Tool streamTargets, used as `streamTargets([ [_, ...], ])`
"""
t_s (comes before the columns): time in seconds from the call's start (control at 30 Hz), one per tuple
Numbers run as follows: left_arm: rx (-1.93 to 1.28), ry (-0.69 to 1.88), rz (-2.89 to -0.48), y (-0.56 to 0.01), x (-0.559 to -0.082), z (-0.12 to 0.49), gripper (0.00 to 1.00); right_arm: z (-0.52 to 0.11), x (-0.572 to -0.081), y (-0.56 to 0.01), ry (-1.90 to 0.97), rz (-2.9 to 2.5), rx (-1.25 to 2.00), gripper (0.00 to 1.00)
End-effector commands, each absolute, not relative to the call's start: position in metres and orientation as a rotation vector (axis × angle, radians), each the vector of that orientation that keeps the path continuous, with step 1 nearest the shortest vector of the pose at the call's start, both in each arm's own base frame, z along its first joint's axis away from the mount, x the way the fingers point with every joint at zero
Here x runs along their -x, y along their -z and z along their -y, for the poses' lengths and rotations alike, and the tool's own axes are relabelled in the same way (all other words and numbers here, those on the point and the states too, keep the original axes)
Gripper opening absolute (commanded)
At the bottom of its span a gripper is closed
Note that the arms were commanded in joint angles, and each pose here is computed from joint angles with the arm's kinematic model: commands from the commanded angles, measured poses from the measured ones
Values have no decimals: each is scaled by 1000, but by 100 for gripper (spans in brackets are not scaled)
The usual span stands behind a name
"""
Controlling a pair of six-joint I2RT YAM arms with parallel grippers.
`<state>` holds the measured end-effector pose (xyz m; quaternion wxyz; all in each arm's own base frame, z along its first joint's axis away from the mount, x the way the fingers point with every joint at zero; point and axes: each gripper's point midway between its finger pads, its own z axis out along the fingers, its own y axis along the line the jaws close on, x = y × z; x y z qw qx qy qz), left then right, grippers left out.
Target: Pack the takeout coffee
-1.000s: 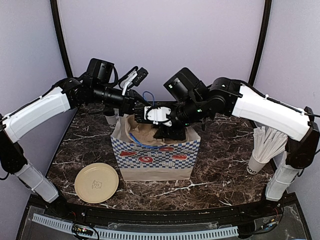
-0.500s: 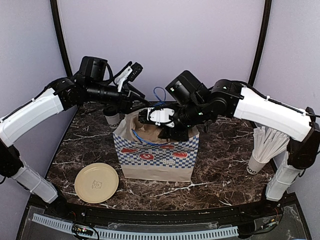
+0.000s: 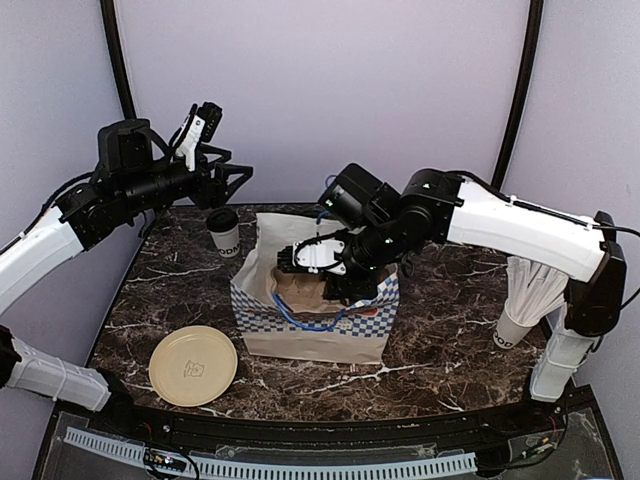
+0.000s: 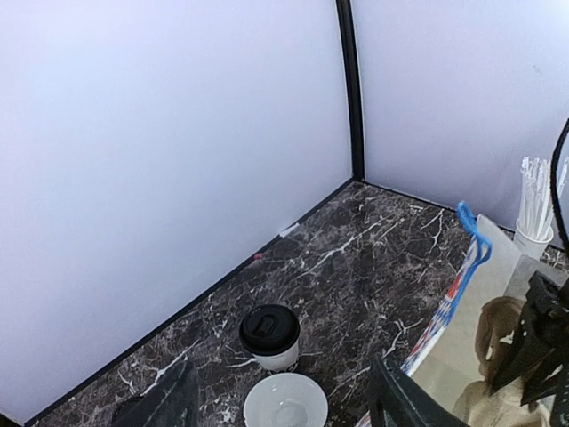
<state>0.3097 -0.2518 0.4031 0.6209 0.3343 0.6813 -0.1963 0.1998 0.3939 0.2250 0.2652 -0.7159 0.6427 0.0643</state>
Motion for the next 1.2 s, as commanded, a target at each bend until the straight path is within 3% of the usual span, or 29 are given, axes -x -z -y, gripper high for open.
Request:
streamTargets([
  [0.0, -727, 440, -1579, -393, -320, 249, 67, -368, -169, -215, -234, -1716, 2102, 33],
  [0.17, -724, 438, -1583, -389, -324, 246, 67, -352, -141, -228, -348, -1629, 2229, 33],
  [0.37, -714, 425, -1592, -386, -330, 241, 67, -356, -149, -238, -342, -1622, 2204, 34],
  [0.63, -707, 434, -1609, -376, -333, 237, 67, -379, -176, -215, -233, -1648, 2184, 34],
  [1.17, -761, 483, -1636, -354, -327, 241, 67, -392, -179, -168, -251, -1687, 2249, 35],
])
